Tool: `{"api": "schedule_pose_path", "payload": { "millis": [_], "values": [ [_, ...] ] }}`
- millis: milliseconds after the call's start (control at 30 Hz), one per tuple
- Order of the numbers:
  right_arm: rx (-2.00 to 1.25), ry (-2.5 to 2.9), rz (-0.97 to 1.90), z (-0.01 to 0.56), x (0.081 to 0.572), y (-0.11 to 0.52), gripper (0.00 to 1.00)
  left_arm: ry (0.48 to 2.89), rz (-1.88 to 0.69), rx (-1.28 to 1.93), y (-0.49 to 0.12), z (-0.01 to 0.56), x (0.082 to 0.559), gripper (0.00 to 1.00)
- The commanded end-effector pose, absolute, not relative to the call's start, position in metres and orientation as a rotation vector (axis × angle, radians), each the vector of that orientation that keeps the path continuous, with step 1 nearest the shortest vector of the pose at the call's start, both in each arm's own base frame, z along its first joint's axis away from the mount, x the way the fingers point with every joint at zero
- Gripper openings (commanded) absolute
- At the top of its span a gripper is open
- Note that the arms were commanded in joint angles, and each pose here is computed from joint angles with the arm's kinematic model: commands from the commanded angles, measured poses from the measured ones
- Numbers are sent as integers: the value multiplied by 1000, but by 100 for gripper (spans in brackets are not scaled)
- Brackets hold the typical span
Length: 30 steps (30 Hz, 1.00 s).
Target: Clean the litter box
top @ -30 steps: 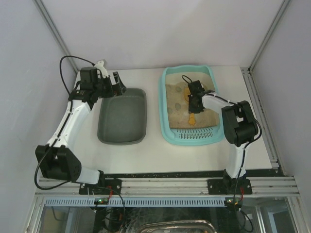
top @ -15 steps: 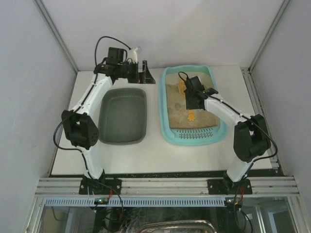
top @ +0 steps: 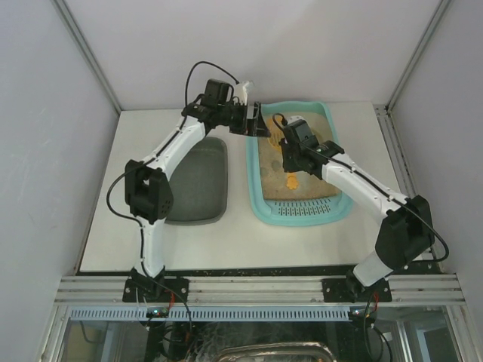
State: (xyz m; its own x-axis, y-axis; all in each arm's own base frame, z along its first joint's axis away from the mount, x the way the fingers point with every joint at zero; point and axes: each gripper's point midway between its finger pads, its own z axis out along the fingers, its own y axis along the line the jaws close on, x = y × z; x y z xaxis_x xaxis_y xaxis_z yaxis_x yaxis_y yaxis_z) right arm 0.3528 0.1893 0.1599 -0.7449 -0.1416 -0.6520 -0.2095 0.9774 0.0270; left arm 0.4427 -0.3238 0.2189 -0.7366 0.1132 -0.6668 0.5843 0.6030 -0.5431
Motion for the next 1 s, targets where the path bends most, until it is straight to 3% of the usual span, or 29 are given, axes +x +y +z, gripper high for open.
{"api": "schedule_pose_path", "payload": {
  "millis": [0,200,267,300,333,467,500,567,600,633,667,700,733,967],
  "values": [
    [-298,2360,190,182,343,202,0,2101,-1066,548,-340,257,462,100],
    [-338,2358,201,180,336,214,0,2104,-1043,579,-354,250,457,100],
    [-349,2356,204,179,336,216,0,2103,-1037,604,-360,248,452,93],
    [-353,2355,205,179,335,217,0,2101,-1048,629,-368,247,446,86],
    [-355,2353,206,180,335,218,0,2099,-1065,647,-372,246,442,72],
    [-350,2342,222,183,333,219,0,2096,-1114,658,-377,248,437,6],
    [-348,2334,231,185,333,219,0,2097,-1116,662,-377,248,436,1],
    [-347,2319,264,189,330,219,2,2091,-1133,681,-376,251,430,0],
    [-347,2314,288,190,328,220,16,2086,-1151,694,-376,253,426,0],
    [-345,2308,333,193,325,221,38,2083,-1170,700,-376,255,422,0],
    [-337,2295,390,197,323,222,69,2079,-1193,701,-374,259,419,0],
    [-329,2289,461,197,318,223,95,2074,-1224,700,-373,263,415,0],
    [-330,2273,572,200,310,225,99,2065,-1245,681,-369,268,414,0],
    [-164,2049,1085,221,289,207,100,1994,-1407,522,-356,291,415,0]
  ]
}}
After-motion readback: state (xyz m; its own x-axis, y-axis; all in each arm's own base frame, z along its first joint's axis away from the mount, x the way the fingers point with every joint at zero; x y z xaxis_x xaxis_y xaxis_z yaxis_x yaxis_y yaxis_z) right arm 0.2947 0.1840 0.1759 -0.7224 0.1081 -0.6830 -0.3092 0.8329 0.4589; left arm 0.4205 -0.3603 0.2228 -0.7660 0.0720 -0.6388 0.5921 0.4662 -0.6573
